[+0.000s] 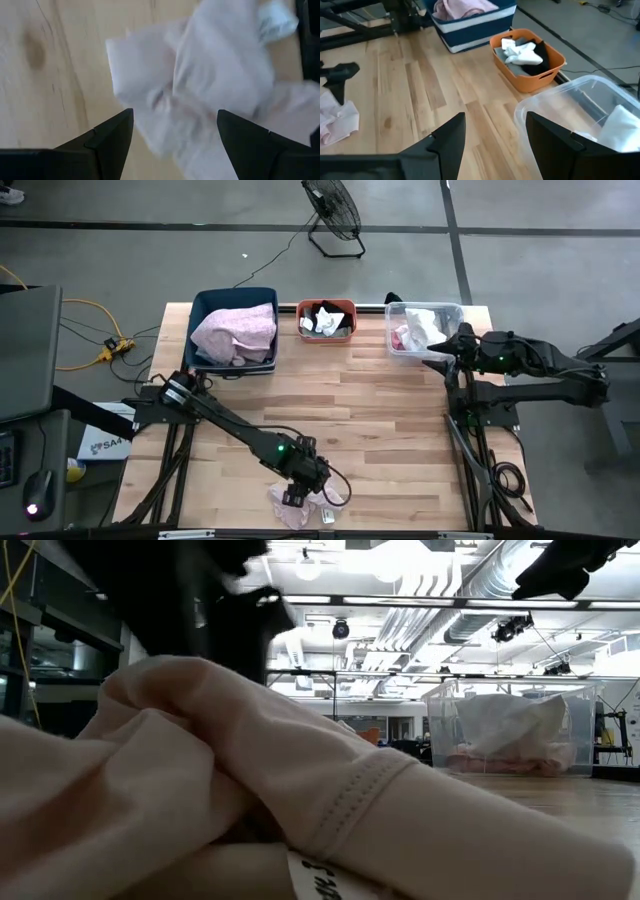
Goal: Pick & Place Cloths
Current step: Put the light pink underwear into the transparent bin
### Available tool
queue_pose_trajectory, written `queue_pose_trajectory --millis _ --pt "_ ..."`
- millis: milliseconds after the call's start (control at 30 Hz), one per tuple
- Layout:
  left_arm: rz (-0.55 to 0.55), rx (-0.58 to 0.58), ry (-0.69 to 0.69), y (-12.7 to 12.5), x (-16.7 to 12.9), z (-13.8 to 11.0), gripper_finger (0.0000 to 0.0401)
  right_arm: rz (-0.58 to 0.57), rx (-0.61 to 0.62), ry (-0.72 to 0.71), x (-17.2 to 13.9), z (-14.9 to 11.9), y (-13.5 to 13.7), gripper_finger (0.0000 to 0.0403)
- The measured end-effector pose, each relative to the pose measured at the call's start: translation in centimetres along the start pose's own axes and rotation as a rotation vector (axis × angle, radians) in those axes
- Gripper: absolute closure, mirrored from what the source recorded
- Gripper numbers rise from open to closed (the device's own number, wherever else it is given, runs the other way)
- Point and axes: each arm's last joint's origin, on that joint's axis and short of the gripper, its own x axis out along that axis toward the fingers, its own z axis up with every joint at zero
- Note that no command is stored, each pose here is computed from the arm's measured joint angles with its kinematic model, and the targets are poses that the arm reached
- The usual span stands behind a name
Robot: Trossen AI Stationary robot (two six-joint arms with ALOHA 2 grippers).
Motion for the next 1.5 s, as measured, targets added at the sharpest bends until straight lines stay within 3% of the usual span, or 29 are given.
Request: queue_pose_trajectory --millis 567,667,800,967,1100,1267,1333,1500 --pt "-0.163 0.035 0.057 1.0 4.9 0.3 0.0121 0.016 -0.020 0.052 1.4 -0.9 0.7 0.0204" --pt "-0.182 0.031 0.058 1.5 5.2 0.5 0.0137 0.014 -0.021 0.053 1.4 -0.8 0.8 0.0204" --pt "-0.172 0.047 0.062 1.5 5.3 0.4 0.0205 0.013 -0.029 0.062 1.5 -0.9 0.9 0.0204" --pt "-0.183 0.066 0.076 1.9 5.4 0.3 0.0359 0.022 -0.019 0.062 1.5 -0.9 1.1 0.0204" --pt "-0.192 0.059 0.107 2.1 5.4 0.1 0.0391 0.031 -0.020 0.064 1.5 -1.0 1.2 0.0204" --pt "-0.067 0.063 0.194 2.4 3.9 -0.3 0.0398 0.049 -0.022 0.060 1.4 -0.9 1.3 0.0204" --pt "0.028 0.076 0.240 2.7 2.5 -0.2 0.0398 0.065 -0.020 0.042 1.5 -0.7 1.5 0.0204" --pt "0.311 0.137 0.199 3.2 -1.0 1.4 0.0399 0.117 -0.075 0.002 2.2 0.0 2.6 0.0204"
